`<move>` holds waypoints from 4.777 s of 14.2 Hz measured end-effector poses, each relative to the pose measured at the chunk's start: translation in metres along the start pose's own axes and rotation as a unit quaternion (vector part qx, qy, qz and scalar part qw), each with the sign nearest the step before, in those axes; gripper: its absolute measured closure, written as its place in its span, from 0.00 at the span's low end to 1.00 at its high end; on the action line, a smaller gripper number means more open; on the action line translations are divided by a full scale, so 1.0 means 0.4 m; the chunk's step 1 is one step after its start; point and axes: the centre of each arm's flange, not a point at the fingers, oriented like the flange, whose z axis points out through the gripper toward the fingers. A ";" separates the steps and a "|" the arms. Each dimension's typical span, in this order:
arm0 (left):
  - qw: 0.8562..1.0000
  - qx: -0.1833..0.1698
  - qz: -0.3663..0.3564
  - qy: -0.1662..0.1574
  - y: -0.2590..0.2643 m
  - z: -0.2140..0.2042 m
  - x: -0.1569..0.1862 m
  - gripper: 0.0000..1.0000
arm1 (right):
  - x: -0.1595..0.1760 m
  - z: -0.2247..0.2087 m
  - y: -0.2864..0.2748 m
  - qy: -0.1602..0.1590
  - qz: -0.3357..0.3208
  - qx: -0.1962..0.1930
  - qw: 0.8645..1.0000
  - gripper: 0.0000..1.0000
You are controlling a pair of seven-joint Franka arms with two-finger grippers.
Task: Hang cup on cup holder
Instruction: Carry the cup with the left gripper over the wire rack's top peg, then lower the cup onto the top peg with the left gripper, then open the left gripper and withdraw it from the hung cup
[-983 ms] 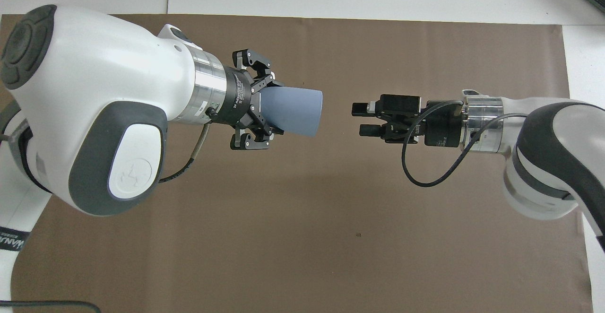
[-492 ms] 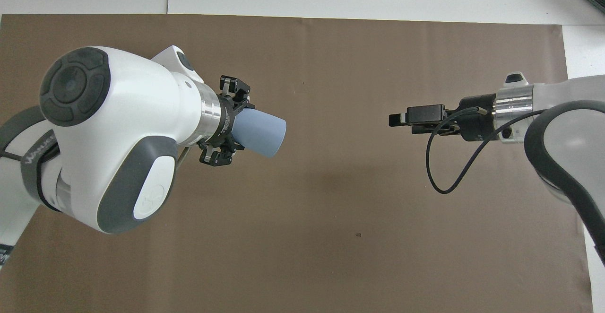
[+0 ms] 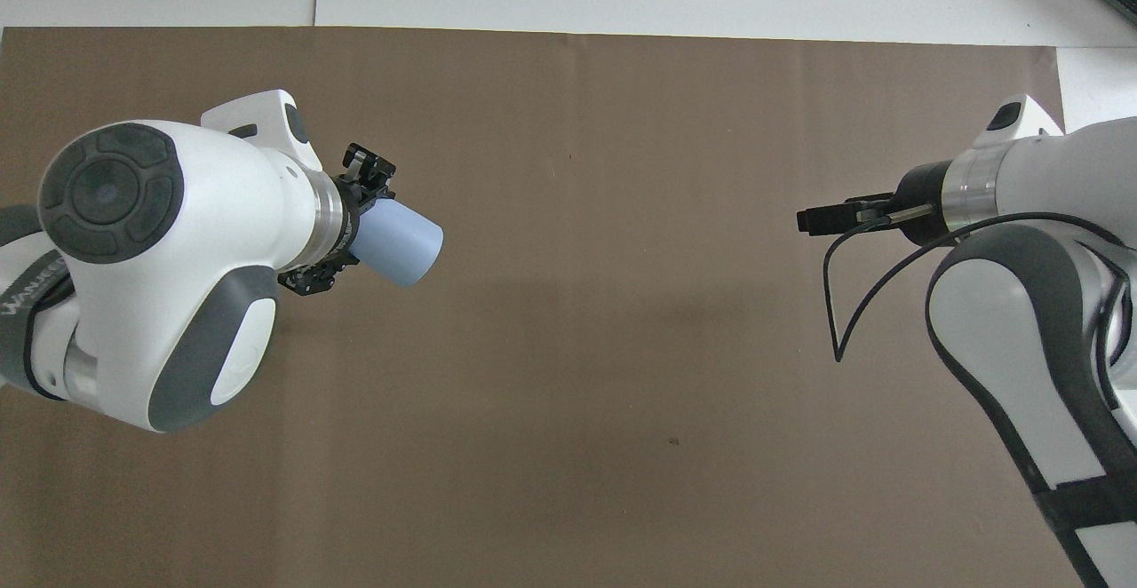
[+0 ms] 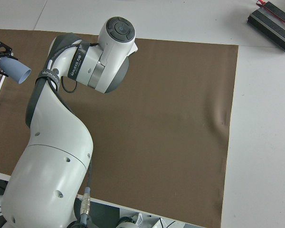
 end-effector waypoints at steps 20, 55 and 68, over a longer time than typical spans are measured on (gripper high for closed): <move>0.955 -0.021 0.183 0.234 -0.093 0.039 0.397 0.22 | -0.011 -0.236 0.073 -0.066 0.120 -0.083 0.987 0.00; 0.932 0.037 0.297 0.206 -0.097 0.092 0.076 0.00 | -0.058 -0.280 0.187 -0.082 0.135 -0.106 0.982 0.00; 0.861 0.054 0.506 -0.020 -0.186 -0.262 0.281 0.00 | -0.086 -0.359 0.168 -0.063 0.135 -0.106 0.983 0.00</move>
